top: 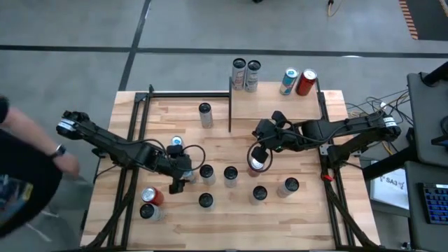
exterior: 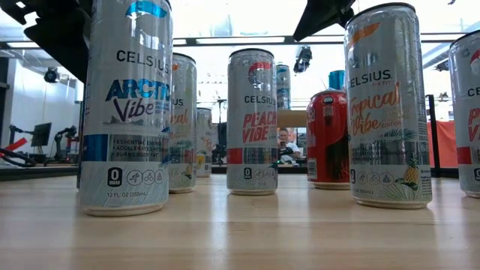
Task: Place canned beverage on shelf
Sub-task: Put the bottom blue soda can on the shelf aligned with the blue soda can
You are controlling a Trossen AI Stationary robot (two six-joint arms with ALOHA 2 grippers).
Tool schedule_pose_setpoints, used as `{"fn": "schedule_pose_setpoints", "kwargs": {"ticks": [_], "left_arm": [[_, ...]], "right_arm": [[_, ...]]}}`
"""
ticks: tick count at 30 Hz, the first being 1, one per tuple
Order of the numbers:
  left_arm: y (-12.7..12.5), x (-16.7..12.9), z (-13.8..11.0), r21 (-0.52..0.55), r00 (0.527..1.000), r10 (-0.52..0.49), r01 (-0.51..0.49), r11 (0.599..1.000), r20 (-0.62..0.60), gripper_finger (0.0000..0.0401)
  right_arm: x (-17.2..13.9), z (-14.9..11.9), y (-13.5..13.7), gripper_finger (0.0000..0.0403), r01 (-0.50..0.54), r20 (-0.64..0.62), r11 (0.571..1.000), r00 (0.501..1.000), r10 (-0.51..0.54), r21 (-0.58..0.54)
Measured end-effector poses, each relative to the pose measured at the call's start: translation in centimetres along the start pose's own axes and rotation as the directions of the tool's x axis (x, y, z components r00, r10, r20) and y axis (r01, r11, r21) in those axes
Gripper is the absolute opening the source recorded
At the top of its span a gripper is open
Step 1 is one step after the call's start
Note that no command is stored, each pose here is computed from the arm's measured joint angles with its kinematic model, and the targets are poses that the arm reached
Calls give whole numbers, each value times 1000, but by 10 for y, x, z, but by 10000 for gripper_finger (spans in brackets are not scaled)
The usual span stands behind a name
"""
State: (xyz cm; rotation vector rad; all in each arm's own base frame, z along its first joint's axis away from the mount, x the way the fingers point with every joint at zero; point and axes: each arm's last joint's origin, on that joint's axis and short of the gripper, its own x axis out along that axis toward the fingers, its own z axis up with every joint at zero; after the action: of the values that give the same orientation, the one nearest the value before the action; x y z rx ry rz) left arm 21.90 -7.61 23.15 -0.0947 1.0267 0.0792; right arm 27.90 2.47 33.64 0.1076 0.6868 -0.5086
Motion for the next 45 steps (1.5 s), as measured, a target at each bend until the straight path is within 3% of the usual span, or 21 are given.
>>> {"fn": "schedule_pose_setpoints", "kwargs": {"ticks": [6,13,20,28,39,45], "left_arm": [[0,0,0,-4,1000,0,0,1000,2,223],[1,-11,3,-20,1000,-8,8,1000,21,221],[5,-37,17,-75,992,118,-115,991,44,221],[5,-82,45,-104,974,169,-154,983,152,221],[7,-129,70,-24,947,172,-172,985,273,221],[8,-137,78,12,933,188,-201,979,308,221]], "right_arm": [[1,-1,0,12,1,-1,1000,1000,-1,-1],[4,-3,2,12,-4,5,1000,1000,4,1],[7,-4,4,12,-15,28,1000,1000,15,-5],[13,-2,9,12,-43,107,999,993,45,-24],[16,6,14,12,-84,240,995,966,96,-61],[16,10,20,13,-204,301,973,926,227,-105]]}}
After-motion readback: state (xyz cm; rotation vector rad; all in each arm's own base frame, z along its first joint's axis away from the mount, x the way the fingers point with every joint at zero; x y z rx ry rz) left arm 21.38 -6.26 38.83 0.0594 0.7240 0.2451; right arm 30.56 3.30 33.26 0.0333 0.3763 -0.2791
